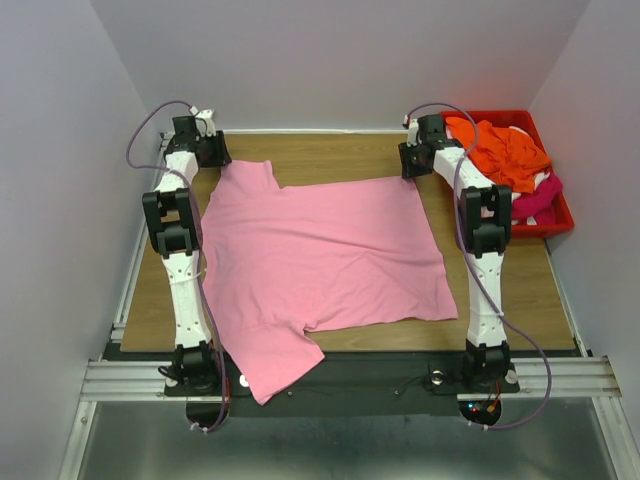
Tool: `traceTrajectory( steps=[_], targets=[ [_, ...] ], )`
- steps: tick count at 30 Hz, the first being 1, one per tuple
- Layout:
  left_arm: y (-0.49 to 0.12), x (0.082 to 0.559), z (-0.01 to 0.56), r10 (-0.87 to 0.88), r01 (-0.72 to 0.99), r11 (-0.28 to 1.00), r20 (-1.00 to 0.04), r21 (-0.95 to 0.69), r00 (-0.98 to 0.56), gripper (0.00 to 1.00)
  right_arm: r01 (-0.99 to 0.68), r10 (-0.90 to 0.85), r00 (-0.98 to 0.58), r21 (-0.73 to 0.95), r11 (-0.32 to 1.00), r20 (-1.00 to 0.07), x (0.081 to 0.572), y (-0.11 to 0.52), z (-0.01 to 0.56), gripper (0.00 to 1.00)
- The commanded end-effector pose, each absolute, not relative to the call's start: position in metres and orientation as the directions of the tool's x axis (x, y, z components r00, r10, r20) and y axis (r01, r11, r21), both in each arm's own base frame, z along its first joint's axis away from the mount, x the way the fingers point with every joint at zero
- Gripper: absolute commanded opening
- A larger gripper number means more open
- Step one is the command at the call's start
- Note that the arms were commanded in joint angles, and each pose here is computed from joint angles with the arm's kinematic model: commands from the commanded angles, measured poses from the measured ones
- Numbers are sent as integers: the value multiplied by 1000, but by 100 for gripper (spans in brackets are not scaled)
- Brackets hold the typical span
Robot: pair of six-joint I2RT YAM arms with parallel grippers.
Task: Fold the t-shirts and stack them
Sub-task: Fold the tshirt
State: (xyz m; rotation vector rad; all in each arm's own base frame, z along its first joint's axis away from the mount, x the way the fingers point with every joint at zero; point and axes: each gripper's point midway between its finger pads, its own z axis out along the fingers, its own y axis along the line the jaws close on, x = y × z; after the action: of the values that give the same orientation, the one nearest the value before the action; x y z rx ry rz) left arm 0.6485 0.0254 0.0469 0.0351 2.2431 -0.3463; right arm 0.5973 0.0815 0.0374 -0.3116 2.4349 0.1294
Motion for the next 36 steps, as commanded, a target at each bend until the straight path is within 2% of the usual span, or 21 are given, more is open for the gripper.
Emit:
traceTrajectory(
  steps=[1,4,5,10,13,16,28,36],
  targets=[
    [20,660,70,-87,169,958,-794,-232,-602,49,-257,-174,-744,35,966,-645,604,87,24,41],
    [19,661,69,-84,175,957,-794,-234,-601,43,-267,-176,-743,46,963,-646,604,90,23,34],
    [19,661,70,-85,176,956,-796,-234,-599,38,-268,-173,-741,51,962,-648,605,90,24,31],
    [12,665,82,-75,224,943,-814,-245,-575,26,-272,-168,-726,55,961,-667,609,92,36,1],
    [14,670,99,-72,229,946,-837,-230,-543,3,-271,-162,-706,52,961,-690,613,90,52,1],
    [15,675,123,-65,238,949,-868,-207,-493,0,-270,-160,-686,45,962,-709,617,88,66,1],
    [5,660,199,29,362,925,-931,-112,-364,0,-281,-153,-601,28,959,-784,626,78,125,1],
    [-5,633,212,86,430,899,-932,-80,-351,0,-297,-172,-578,10,955,-797,621,73,142,1]
  ],
)
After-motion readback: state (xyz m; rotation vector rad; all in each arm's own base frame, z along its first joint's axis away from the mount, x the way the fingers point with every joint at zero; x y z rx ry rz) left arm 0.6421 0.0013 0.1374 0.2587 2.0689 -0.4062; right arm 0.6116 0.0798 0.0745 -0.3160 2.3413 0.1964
